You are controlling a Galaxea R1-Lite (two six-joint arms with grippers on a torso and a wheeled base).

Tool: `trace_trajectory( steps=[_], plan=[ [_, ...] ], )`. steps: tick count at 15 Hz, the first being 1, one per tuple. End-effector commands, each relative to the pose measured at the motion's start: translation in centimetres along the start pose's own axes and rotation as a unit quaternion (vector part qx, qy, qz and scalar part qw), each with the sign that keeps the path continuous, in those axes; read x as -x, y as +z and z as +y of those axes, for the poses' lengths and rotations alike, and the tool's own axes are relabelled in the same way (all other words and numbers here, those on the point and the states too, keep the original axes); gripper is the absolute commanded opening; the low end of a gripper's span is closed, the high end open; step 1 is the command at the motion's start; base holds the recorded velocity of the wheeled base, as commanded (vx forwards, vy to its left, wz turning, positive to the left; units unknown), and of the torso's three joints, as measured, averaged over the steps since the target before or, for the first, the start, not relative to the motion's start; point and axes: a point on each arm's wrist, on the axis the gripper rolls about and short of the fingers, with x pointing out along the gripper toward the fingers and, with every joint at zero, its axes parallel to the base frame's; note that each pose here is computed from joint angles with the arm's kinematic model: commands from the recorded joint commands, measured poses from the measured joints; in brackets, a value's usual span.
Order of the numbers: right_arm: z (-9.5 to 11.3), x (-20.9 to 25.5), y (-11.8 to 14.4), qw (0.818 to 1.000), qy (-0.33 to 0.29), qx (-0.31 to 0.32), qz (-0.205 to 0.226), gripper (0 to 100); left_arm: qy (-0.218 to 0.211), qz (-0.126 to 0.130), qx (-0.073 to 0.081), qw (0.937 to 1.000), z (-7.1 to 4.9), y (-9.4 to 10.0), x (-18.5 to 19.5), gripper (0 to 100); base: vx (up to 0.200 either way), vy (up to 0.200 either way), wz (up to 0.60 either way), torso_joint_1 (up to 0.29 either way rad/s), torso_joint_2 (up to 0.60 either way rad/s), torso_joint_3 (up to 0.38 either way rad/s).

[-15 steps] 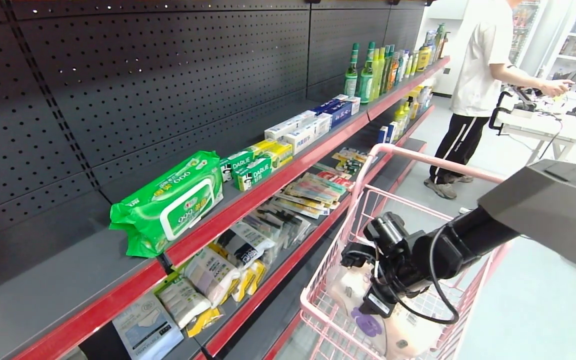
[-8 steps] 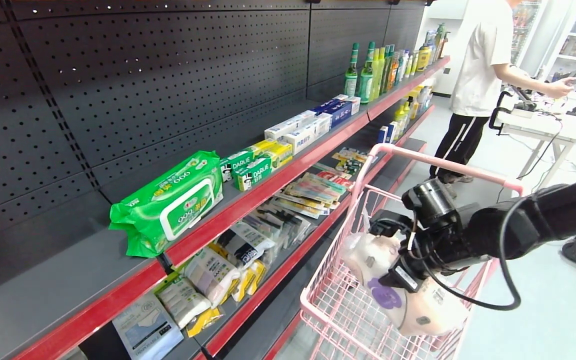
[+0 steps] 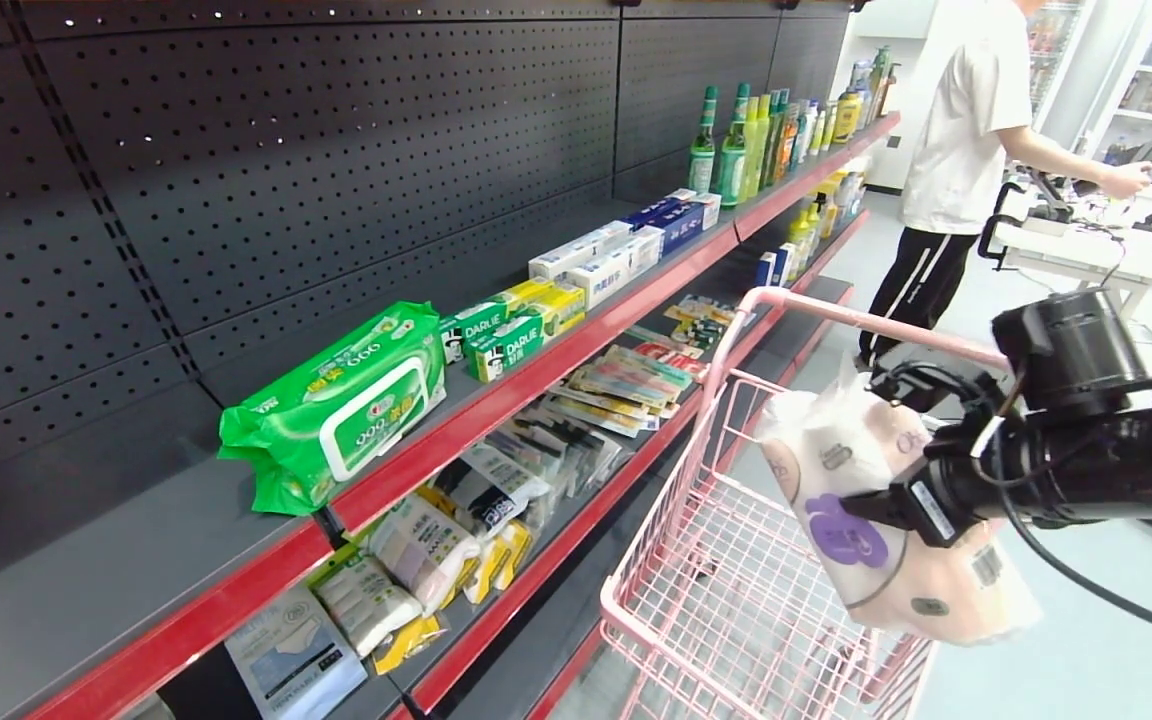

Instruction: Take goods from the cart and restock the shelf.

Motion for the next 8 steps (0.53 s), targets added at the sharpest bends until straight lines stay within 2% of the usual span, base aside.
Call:
trace_trajectory(
  steps=[1,5,8],
  plan=[
    [0.5,6.6,-1.7,0.996,-0.053,-0.028,-0.07,0,0.0,0.0,0.0,1.0,0.0,0.0,0.0,100,0.0,0.0,0.0,0.0,0.0,0.0],
    [0.3,12.1,-5.0,0.981,-0.125,-0.067,-0.13,0,0.0,0.0,0.0,1.0,0.0,0.0,0.0,100,0.0,0.0,0.0,0.0,0.0,0.0],
    [1.4,15.6,-8.4,0.964,-0.177,-0.087,-0.176,0,0.0,0.0,0.0,1.0,0.0,0.0,0.0,100,0.0,0.0,0.0,0.0,0.0,0.0]
  ],
)
